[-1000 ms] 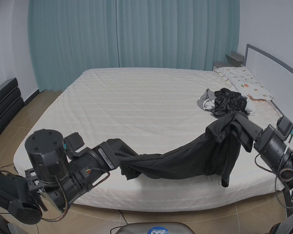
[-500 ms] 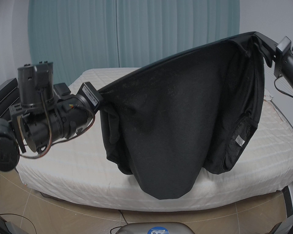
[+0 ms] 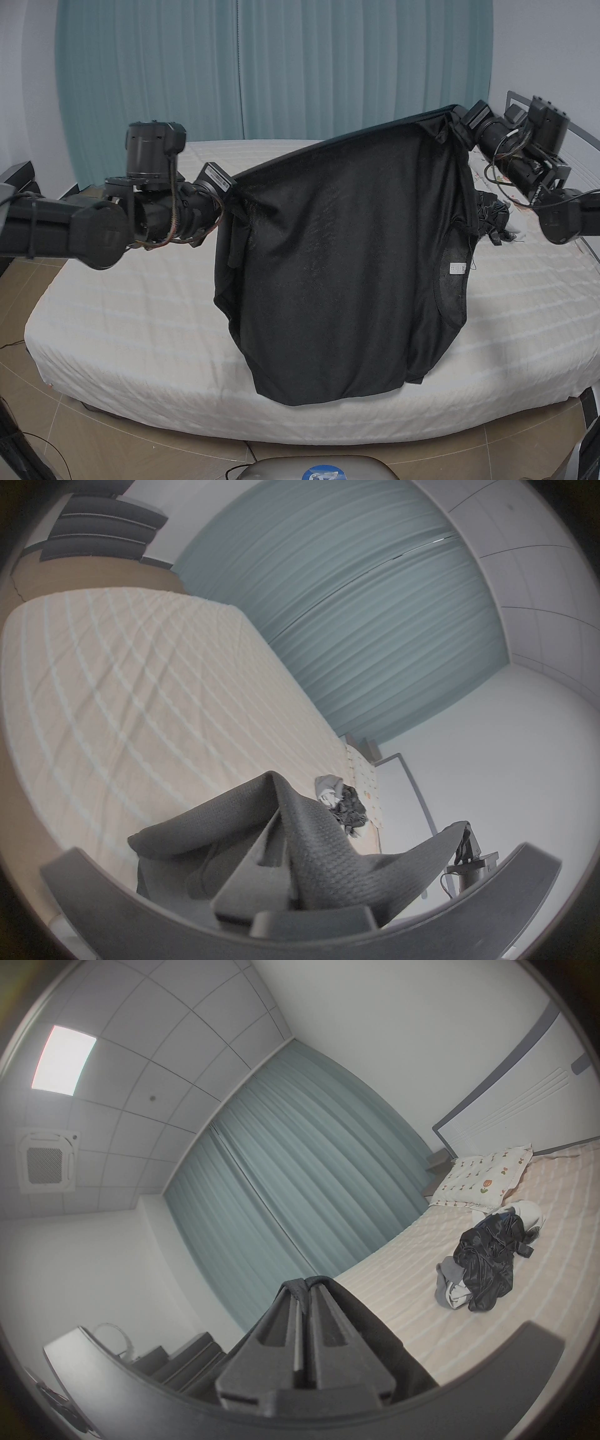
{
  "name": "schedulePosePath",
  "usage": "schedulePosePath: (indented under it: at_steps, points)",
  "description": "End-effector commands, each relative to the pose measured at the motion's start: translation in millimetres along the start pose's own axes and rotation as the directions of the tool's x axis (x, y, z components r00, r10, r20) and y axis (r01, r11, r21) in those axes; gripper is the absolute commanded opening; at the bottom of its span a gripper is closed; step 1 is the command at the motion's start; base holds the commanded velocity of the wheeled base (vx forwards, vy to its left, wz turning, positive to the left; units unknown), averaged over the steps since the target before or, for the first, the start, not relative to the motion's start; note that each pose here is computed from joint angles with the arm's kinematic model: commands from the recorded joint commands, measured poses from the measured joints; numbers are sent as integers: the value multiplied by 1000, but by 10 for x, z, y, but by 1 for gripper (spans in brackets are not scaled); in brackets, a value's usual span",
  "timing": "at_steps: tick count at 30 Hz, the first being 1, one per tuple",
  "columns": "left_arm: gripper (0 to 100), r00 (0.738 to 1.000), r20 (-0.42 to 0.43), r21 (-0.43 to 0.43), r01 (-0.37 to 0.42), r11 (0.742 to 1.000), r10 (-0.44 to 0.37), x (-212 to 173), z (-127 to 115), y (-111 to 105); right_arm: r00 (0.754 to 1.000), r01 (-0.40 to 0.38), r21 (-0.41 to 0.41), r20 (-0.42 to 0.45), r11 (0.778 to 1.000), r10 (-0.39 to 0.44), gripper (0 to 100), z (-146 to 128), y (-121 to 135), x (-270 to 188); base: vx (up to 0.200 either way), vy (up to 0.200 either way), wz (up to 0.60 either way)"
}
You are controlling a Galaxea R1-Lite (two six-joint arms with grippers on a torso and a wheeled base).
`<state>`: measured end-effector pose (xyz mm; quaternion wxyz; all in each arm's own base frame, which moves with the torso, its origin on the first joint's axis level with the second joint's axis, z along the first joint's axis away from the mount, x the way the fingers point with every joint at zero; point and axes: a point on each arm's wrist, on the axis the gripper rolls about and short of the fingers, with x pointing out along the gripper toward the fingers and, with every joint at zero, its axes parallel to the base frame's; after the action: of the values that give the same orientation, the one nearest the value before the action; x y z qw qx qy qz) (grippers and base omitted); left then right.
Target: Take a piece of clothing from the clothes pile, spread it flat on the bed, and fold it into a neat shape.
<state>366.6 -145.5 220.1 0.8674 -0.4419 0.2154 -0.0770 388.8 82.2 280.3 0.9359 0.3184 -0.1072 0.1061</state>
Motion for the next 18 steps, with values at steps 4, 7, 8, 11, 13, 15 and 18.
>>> schedulePosePath:
  at_steps: [4, 7, 8, 11, 13, 15, 18]
  points:
    - [0, 993, -23, -11, -116, 993, 116, 1042, -205, 523, 992, 122, -70, -20, 990, -124, 0, -934, -700, 465, 150, 0, 0]
    - [0, 993, 2, -12, -115, 993, 115, 1203, -217, 549, 989, 142, -75, -24, 987, -144, 0, -1095, -806, 508, 0, 0, 0]
    - [0, 993, 9, -12, -115, 993, 116, 1260, -233, 563, 988, 147, -78, -33, 986, -150, 0, -1144, -842, 511, 0, 0, 0]
    - [0, 993, 20, -12, -115, 993, 115, 1394, -263, 612, 981, 185, -89, -46, 979, -190, 0, -1294, -954, 519, 0, 0, 0]
    - [0, 992, 22, -12, -120, 993, 120, 1457, -298, 654, 977, 202, -98, -46, 975, -207, 0, -1387, -1024, 522, 0, 0, 0]
    - [0, 991, 45, -13, -127, 992, 128, 1504, -316, 677, 980, 194, -97, -29, 976, -198, 0, -1428, -1053, 535, 0, 0, 0]
    - [0, 988, 68, -15, -136, 991, 137, 1645, -364, 745, 978, 205, -97, -14, 974, -208, 0, -1489, -1116, 567, 0, 0, 0]
